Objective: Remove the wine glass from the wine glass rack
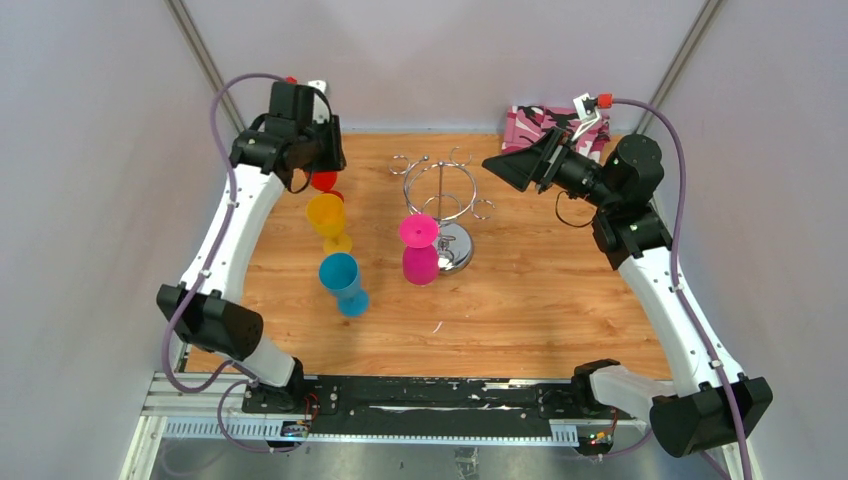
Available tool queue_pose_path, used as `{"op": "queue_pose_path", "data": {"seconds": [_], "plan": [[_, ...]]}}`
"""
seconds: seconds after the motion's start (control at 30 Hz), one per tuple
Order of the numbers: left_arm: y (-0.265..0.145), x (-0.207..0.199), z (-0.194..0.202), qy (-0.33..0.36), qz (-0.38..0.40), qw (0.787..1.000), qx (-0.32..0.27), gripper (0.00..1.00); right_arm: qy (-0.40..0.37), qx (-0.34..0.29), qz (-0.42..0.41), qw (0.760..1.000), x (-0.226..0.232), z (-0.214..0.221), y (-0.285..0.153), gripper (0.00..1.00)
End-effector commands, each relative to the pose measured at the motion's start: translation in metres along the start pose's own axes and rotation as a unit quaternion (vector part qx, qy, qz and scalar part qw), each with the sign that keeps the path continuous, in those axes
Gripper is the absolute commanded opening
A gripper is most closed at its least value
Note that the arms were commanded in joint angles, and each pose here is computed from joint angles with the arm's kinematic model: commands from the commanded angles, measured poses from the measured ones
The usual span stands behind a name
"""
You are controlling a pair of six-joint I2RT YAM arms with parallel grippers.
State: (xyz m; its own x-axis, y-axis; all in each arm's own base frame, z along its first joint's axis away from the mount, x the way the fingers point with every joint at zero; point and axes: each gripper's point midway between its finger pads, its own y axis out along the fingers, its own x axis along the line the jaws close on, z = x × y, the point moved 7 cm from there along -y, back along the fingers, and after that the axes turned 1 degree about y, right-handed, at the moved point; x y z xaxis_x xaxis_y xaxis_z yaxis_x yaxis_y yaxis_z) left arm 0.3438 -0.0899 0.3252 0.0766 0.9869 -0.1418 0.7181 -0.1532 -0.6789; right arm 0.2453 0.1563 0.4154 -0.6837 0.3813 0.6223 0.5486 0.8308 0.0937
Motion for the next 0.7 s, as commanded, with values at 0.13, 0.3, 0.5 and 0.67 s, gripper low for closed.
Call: {"op": "queue_pose_path", "data": {"seconds": [0.13, 0.3, 0.5, 0.67], "plan": [[-0.111, -0.033, -0.045, 0.018, 0.143, 0.969, -0.200, 0.41, 0.004, 0.015, -0.014, 1.000, 0.005, 0.012, -0.012, 0.95], [-0.179, -0.056, -0.013, 0.029, 0.323, 0.880, -0.348, 0.49, 0.010, 0.042, -0.016, 0.999, 0.011, 0.039, -0.025, 0.89], [-0.225, -0.062, 0.034, 0.063, 0.425, 0.797, -0.424, 0.55, 0.013, 0.062, -0.022, 0.998, 0.026, 0.073, -0.043, 0.88], [-0.247, -0.058, 0.052, 0.090, 0.431, 0.775, -0.453, 0.56, 0.049, 0.058, -0.048, 0.996, 0.030, 0.092, -0.049, 0.89]]}}
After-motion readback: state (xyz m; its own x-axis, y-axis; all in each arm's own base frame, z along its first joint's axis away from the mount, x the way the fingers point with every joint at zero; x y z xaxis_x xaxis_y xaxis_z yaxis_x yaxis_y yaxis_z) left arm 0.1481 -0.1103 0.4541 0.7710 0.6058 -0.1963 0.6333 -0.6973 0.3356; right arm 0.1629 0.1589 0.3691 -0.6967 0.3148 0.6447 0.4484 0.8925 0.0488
